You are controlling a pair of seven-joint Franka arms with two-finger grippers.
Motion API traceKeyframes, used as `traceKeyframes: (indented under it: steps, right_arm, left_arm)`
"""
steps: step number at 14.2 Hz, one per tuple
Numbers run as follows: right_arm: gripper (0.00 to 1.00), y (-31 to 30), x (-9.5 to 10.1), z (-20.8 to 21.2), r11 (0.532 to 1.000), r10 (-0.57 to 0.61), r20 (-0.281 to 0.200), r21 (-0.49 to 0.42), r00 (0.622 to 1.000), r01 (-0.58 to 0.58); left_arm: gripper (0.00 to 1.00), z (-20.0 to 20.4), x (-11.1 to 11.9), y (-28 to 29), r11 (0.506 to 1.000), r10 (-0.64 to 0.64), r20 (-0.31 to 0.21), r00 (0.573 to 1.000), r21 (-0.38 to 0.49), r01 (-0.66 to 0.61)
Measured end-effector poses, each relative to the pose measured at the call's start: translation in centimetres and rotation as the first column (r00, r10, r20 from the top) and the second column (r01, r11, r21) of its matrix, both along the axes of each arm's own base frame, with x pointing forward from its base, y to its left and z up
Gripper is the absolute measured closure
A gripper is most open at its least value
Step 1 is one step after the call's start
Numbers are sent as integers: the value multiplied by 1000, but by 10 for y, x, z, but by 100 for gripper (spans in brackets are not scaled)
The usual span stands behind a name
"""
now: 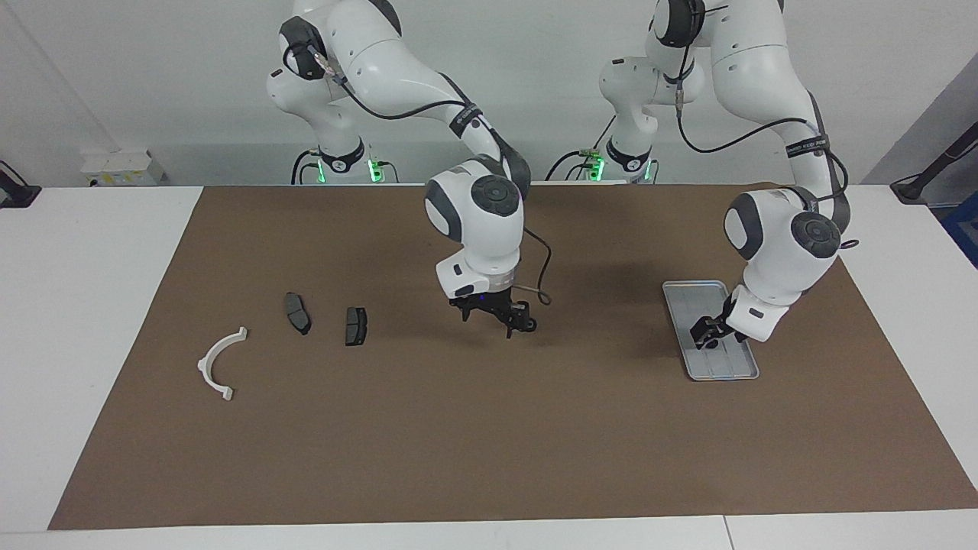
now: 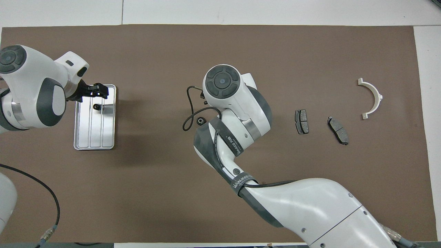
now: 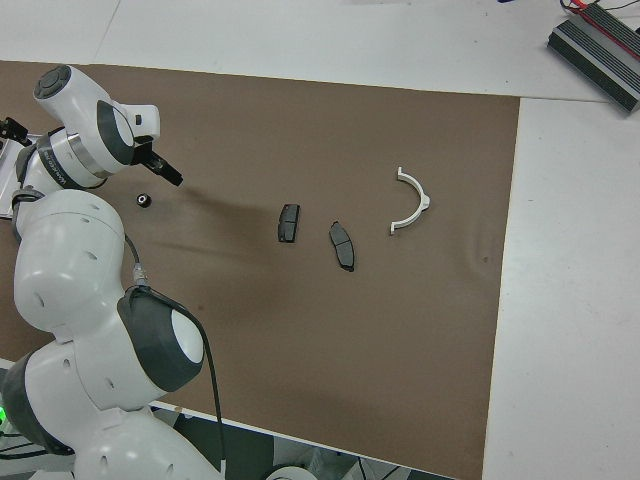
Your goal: Place bearing gear from tray to pile
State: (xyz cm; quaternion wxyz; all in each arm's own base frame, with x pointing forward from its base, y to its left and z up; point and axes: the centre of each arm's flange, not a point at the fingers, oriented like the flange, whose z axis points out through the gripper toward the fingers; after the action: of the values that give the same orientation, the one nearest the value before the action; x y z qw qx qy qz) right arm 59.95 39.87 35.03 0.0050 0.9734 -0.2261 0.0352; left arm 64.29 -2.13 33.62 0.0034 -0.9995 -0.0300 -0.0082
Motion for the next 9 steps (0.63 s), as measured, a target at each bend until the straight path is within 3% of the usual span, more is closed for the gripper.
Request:
traceKeyframes:
  steps: [1,3,5,7,9]
  right_arm:
    - [0,12,-7,-7,1000,0,-7,-4,1000,0]
    - [0,32,-19,-24,1000,10,-20,-17,1000,-11]
    - [0,45,-26,-36,999,29,-20,-31,999,-29]
    - [0,55,-30,-42,999,36,-18,-25,999,-36]
    - [0,60,-33,-47,999,42,-22,-24,999,-43]
  left_arm:
    - [10,-3,-1,-2,1000,-9,1,1000,-1,9]
    - [29,-6,-2,-4,1000,-17,6,1000,-2,17]
    - [30,-10,-4,-1,1000,-16,1,1000,-1,16]
    - [40,-15,-7,5,1000,-24,-7,1000,1,24]
    - [40,-17,-8,12,1000,-26,-9,1000,1,26]
